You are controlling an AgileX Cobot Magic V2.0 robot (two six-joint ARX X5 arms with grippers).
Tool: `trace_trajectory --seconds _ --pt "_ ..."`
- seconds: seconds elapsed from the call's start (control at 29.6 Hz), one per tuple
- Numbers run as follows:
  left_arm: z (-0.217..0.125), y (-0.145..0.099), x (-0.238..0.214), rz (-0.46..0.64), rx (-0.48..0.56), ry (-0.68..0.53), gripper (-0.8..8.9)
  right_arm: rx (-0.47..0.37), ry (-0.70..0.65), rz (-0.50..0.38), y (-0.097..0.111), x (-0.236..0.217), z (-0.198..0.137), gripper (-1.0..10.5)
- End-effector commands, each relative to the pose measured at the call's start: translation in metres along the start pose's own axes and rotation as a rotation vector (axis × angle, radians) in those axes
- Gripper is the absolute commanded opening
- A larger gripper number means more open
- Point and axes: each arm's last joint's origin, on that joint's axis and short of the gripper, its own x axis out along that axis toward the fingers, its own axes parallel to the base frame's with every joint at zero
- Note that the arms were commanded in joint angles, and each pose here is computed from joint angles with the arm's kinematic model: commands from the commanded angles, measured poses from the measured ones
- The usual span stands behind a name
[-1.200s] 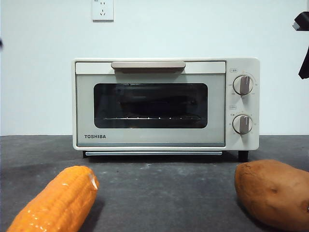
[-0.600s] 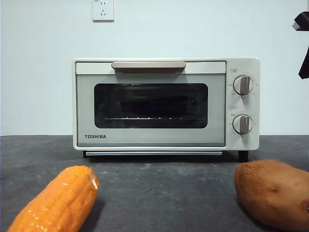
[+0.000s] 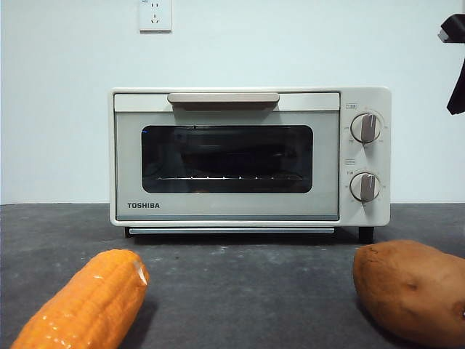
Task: Take the eggplant from the table,put the eggplant in the oven
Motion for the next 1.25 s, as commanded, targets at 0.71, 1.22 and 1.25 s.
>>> trace_trajectory --seconds 0.71,1.22,1.25 --pt "-0.008 0.0 0.002 0.002 0.001 0.012 0.06 0.151 -0.448 -0.478 -0.028 -0.093 0.009 0.0" --pt "-0.008 0.0 0.002 0.002 0.001 0.011 0.06 0.194 -0.456 -0.435 -0.04 -0.085 -0.029 0.0" --pt "-0.008 0.0 0.002 0.002 0.001 0.011 0.06 0.195 -0.425 -0.435 -0.041 -0.077 -0.037 0.0"
